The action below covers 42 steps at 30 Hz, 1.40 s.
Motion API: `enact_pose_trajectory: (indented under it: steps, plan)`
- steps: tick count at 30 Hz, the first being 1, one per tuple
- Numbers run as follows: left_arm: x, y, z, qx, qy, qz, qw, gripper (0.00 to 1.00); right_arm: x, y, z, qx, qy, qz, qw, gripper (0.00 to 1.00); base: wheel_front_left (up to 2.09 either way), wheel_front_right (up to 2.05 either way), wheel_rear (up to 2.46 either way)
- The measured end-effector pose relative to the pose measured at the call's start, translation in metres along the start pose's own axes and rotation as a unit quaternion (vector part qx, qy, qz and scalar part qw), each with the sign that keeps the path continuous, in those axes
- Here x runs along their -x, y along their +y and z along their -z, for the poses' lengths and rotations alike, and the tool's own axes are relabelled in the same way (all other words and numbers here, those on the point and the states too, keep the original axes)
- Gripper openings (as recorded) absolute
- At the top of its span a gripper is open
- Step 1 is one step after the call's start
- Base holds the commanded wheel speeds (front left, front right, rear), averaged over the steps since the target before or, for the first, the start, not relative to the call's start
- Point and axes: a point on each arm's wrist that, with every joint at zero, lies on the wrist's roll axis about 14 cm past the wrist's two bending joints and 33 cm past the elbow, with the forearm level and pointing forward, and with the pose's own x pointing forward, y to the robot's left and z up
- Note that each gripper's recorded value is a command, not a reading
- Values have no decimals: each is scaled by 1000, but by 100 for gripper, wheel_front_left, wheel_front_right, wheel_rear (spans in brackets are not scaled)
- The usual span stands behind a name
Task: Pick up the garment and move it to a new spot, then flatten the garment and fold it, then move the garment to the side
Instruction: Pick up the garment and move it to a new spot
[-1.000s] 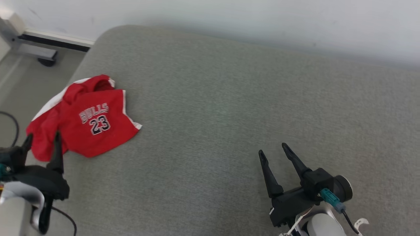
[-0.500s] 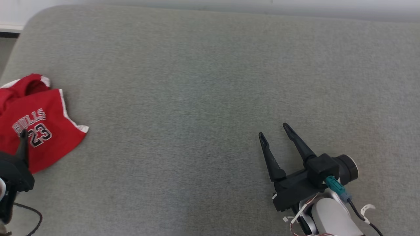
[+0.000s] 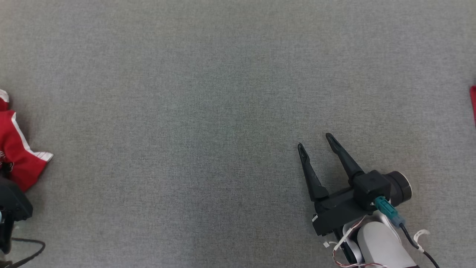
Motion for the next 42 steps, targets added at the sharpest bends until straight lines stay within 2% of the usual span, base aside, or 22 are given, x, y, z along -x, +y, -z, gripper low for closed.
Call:
enact_pose_trajectory:
  steps: [5, 9, 13, 17, 24, 28, 33, 37, 42]
  plan:
    - [5, 0, -12, -3, -20, 2, 1000, 0, 8, 1, -2, -4, 1, 7, 1000, 100, 0, 0, 0]
    - [11, -13, -52, -23, -80, 26, 996, 0, 12, 1, -8, -8, -5, 14, 1000, 100, 0, 0, 0]
    - [22, -38, -93, -50, -140, 63, 987, 0, 19, 5, -15, -18, -11, 19, 1000, 100, 0, 0, 0]
    - [39, -83, -122, -69, -185, 119, 973, 0, 29, 3, -20, -25, -15, 31, 999, 100, 0, 0, 0]
    - [79, -189, -134, -76, -226, 254, 937, 0, 53, -9, -29, -34, -25, 63, 997, 100, 0, 0, 0]
    - [102, -255, -100, -89, -209, 335, 914, 0, 71, -21, -30, -40, -27, 90, 995, 100, 0, 0, 0]
    - [131, -319, -58, -83, -178, 415, 888, 0, 93, -34, -31, -46, -31, 121, 991, 100, 0, 0, 0]
    - [171, -374, -21, -94, -151, 488, 854, 0, 114, -44, -27, -47, -27, 148, 988, 100, 0, 0, 0]
    - [210, -416, -6, -96, -155, 542, 821, 0, 139, -54, -26, -49, -29, 177, 982, 100, 0, 0, 0]
